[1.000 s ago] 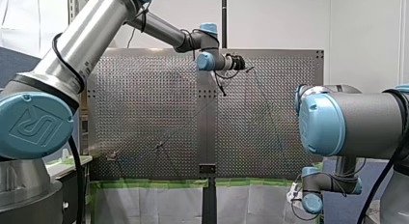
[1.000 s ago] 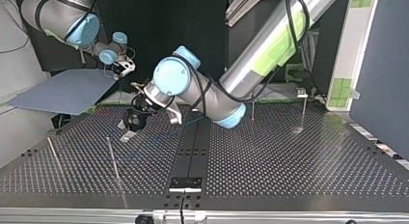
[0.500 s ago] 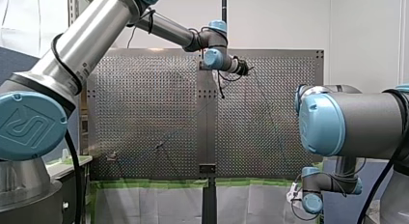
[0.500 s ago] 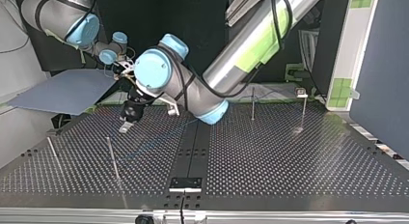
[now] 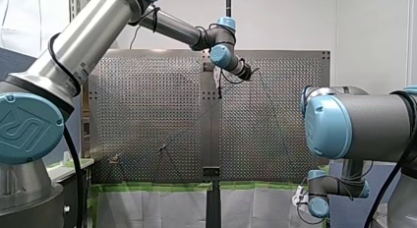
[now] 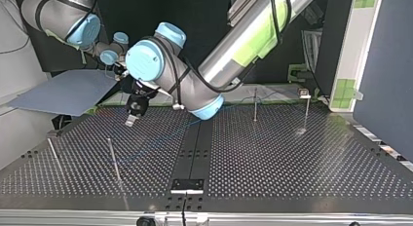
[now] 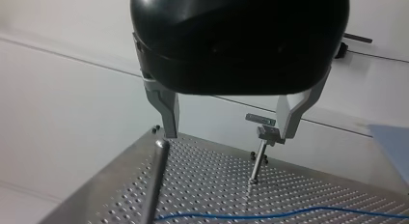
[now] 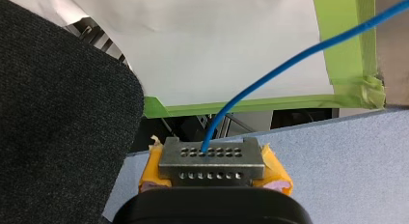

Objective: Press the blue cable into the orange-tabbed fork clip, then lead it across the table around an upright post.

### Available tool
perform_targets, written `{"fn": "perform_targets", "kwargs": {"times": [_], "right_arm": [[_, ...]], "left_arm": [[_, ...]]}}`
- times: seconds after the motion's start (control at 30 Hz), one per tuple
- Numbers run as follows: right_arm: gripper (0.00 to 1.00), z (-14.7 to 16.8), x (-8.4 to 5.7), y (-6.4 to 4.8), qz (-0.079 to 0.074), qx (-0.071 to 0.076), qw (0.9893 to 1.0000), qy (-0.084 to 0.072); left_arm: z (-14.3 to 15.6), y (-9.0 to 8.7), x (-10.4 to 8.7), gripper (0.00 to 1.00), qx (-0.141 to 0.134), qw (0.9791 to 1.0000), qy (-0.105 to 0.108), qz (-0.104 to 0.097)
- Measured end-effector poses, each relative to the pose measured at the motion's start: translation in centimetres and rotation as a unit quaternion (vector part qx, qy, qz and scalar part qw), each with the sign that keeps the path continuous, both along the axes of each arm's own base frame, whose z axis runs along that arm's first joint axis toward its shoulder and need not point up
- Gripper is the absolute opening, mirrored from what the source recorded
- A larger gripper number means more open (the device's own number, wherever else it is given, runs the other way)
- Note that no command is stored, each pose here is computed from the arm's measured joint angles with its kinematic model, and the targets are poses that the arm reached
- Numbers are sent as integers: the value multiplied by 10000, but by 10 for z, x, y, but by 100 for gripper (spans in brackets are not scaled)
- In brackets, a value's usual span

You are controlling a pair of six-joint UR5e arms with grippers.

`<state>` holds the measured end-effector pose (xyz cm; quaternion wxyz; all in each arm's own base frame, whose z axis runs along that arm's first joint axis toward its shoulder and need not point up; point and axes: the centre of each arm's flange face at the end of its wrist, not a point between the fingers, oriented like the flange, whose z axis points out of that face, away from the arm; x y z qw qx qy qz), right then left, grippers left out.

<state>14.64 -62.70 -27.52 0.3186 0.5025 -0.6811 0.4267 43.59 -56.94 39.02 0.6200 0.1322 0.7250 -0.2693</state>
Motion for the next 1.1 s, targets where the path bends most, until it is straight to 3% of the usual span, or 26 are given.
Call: {"fn": "perform_targets", "kwargs": {"times": [0.3, 0.57, 1.1], "right_arm": [[0, 0, 0, 0, 1, 1, 10000, 0], [0, 0, 0, 0, 12, 3, 10000, -6], [0, 0, 0, 0, 16, 13, 10000, -7]], "left_arm": [[26, -3, -10, 100, 149, 9986, -507, -79], [28, -4, -12, 100, 440, 9963, -733, -109], [28, -3, -12, 100, 1045, 9879, -1138, -100]]}}
